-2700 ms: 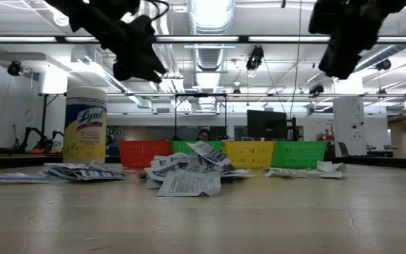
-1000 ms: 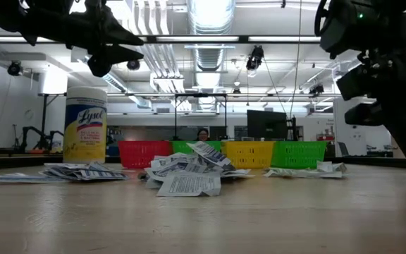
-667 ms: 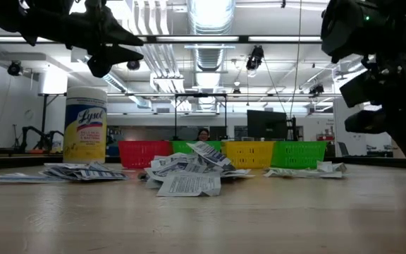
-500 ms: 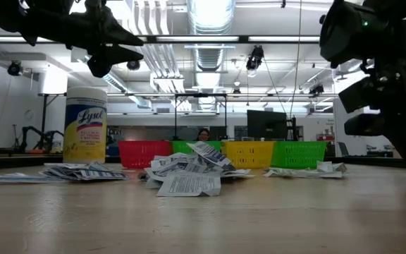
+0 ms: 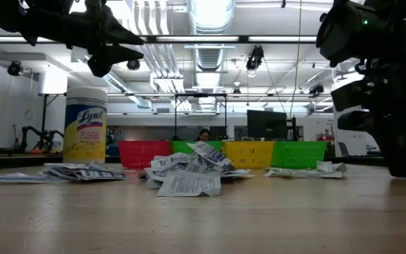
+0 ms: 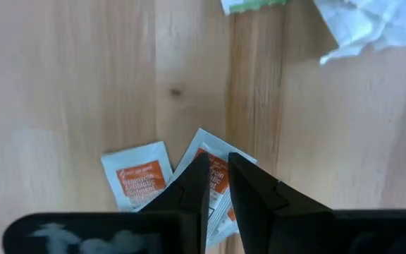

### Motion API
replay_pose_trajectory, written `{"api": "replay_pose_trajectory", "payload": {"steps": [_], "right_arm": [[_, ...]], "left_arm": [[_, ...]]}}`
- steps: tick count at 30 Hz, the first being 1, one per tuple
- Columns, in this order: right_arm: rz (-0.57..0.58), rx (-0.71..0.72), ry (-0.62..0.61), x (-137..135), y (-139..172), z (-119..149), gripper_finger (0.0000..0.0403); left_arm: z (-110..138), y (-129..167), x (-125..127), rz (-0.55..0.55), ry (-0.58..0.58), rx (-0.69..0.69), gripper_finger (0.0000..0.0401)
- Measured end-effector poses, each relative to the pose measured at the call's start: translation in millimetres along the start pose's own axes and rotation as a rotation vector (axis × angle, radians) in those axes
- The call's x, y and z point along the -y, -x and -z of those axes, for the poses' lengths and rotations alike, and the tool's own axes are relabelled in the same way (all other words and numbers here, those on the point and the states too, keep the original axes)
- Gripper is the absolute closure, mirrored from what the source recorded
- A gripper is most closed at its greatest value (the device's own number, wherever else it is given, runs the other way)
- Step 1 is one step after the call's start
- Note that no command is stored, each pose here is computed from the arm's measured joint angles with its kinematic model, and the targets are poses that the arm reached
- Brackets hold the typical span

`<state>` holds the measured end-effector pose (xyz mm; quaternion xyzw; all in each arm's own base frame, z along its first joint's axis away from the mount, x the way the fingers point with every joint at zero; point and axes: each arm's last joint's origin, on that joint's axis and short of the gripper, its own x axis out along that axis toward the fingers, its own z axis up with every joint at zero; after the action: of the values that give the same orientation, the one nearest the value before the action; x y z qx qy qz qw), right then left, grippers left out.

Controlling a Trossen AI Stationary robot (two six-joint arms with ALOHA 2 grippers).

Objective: Pick & Place First Aid Supplies
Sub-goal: Put the ointment pack into the red bin

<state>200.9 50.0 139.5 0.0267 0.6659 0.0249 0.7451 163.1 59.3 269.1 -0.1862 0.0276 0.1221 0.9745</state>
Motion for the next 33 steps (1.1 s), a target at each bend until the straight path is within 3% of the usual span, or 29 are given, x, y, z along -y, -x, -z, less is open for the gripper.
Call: {"api": "replay_pose_trajectory", "payload": {"steps": [10, 21, 33], "right_arm": [[0.089, 0.066, -0.054, 1.5, 8.5, -5.3, 0.0351], [0.072, 0.099, -0.09, 3.4, 27.7, 6.7, 0.0351], [-0.002, 0.053, -0.139, 2.5, 17.0, 10.7, 0.035]], "left_arm": [[-0.6, 0.0, 0.2, 0.002, 0.0, 0.006, 0.023], [-0.5, 0.0, 0.2, 0.002, -0.004, 0.005, 0.023], [0.5, -0.5, -0.2, 0.0, -0.01, 0.001, 0.023]]}}
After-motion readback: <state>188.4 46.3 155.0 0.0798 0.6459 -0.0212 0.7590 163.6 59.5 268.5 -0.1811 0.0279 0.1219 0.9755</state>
